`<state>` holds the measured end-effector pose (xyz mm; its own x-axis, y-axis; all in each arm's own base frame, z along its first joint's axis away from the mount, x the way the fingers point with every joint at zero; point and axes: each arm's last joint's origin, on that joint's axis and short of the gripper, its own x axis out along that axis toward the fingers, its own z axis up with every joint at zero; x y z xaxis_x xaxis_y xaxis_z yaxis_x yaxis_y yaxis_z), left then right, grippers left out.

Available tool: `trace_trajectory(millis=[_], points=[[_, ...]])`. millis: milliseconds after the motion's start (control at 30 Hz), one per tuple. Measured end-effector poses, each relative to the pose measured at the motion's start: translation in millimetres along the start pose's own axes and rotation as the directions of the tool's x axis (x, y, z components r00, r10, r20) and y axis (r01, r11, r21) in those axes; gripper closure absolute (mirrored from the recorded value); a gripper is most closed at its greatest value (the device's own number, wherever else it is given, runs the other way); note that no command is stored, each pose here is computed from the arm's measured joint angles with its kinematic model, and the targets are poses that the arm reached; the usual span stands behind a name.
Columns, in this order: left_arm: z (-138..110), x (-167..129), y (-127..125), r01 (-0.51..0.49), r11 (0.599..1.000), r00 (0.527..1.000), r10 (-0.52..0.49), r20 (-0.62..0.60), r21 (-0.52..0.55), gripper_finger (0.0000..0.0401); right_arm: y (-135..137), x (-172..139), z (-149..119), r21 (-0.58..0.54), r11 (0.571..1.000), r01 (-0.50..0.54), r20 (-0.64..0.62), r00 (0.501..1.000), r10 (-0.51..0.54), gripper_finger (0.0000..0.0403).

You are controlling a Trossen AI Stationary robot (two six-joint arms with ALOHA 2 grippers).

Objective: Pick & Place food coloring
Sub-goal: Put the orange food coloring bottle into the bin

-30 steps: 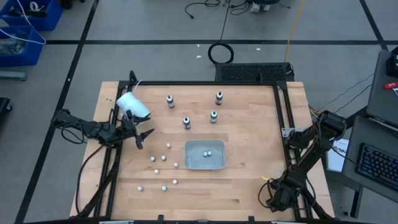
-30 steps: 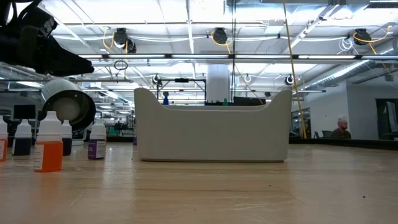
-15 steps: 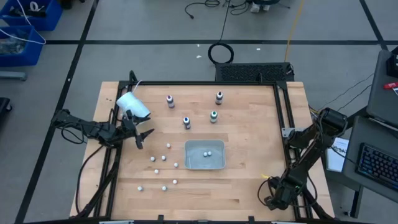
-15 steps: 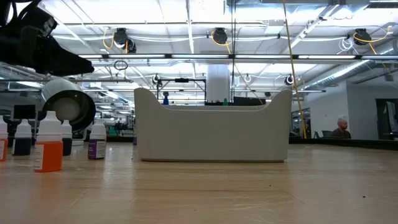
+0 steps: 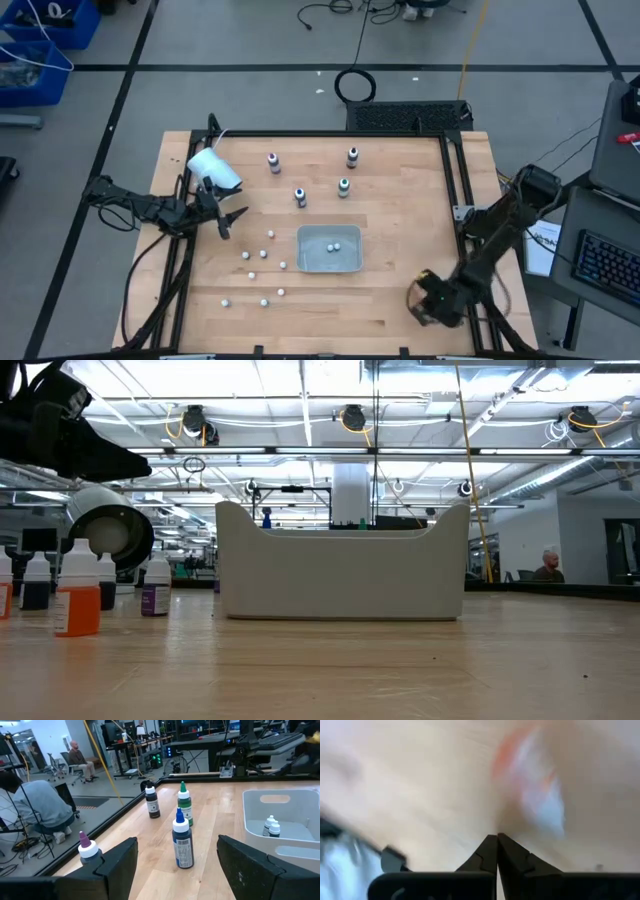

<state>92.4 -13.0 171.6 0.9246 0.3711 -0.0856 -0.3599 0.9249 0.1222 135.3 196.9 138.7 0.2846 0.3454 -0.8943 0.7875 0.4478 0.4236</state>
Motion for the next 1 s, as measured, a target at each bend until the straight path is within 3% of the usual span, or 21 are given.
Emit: trace_trajectory(millis=[100, 200, 300, 500, 600, 667, 733, 833, 933, 1000], points=[[0, 0, 0, 0.008, 1.0, 1.0, -0.008, 0.001, 0.003, 0.0127, 12, -20, 9, -0.063, 0.986, -0.154, 0.119, 0.98, 0.16, 0.0402], [0, 0, 0, 0.01, 1.0, 1.0, -0.01, 0.001, 0.001, 0.0127, 8, -34, 21, -0.14, 0.981, -0.133, 0.232, 0.959, 0.163, 0.0402], [0, 0, -1, 0.01, 1.0, 1.0, -0.01, -0.004, 0.005, 0.0128, 15, -48, 31, -0.28, 0.947, -0.156, 0.342, 0.906, 0.25, 0.0402], [-1, 1, -1, 0.01, 1.0, 1.0, -0.01, -0.009, 0.008, 0.0127, 26, -65, 61, -0.515, 0.857, 0.001, 0.539, 0.778, 0.323, 0.0402], [-1, 1, -1, 0.01, 1.0, 1.0, -0.01, -0.008, 0.008, 0.0127, 32, -66, 78, -0.63, 0.77, 0.097, 0.522, 0.788, 0.328, 0.0403], [-1, 1, -1, 0.01, 1.0, 1.0, -0.01, -0.007, 0.008, 0.0128, 37, -69, 90, -0.693, 0.714, 0.106, 0.488, 0.798, 0.355, 0.0399], [-1, 1, -1, 0.01, 1.0, 1.0, -0.01, -0.008, 0.005, 0.0127, 40, -72, 106, -0.722, 0.685, 0.101, 0.457, 0.813, 0.362, 0.0383], [-1, 1, -1, 0.01, 1.0, 1.0, -0.01, -0.008, 0.003, 0.0127, 31, -73, 130, -0.731, 0.675, 0.098, 0.384, 0.877, 0.288, 0.0342], [-1, 1, -1, 0.01, 1.0, 1.0, -0.01, -0.008, 0.0, 0.0128, 5, -74, 152, -0.687, 0.695, 0.212, 0.347, 0.936, 0.058, 0.0288], [-1, 1, -1, 0.01, 1.0, 1.0, -0.01, -0.008, -0.001, 0.0127, -13, -78, 164, -0.65, 0.7, 0.296, 0.34, 0.937, -0.081, 0.0255]])
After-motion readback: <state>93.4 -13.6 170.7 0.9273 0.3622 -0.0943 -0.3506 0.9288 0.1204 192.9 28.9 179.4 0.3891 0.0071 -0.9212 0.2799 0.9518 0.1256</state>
